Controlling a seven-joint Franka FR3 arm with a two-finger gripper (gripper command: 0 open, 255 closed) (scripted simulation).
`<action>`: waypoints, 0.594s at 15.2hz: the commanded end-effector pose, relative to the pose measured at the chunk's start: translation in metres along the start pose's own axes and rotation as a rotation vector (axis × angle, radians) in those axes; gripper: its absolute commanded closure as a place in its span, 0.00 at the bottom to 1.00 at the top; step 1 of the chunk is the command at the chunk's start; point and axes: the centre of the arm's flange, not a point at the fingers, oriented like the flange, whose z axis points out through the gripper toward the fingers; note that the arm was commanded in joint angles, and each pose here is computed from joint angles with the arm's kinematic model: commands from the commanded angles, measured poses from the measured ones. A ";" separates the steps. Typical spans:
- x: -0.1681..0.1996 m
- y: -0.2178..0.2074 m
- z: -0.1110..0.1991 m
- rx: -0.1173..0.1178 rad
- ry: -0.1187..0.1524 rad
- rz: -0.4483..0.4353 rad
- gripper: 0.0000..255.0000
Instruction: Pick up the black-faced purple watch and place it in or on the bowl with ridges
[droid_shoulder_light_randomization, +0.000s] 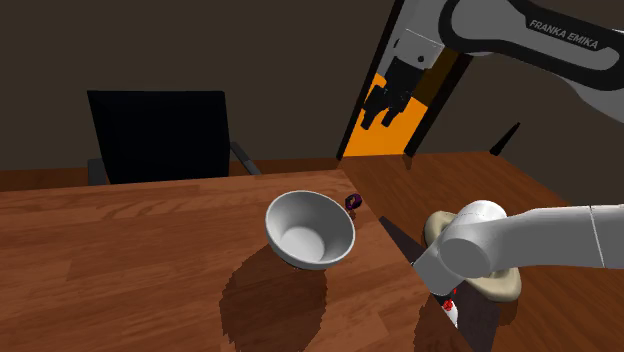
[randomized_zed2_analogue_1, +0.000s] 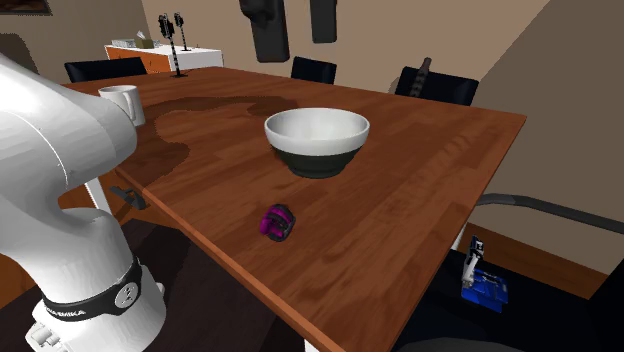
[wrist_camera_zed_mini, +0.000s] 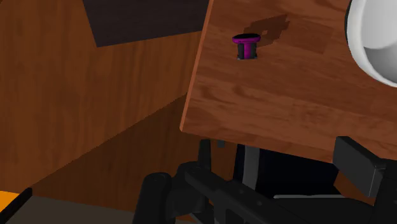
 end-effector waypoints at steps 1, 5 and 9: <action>0.000 0.000 0.000 0.000 0.000 0.000 0.00; -0.011 -0.013 0.050 -0.036 -0.036 0.016 0.00; -0.023 -0.023 0.100 -0.072 -0.072 0.032 0.00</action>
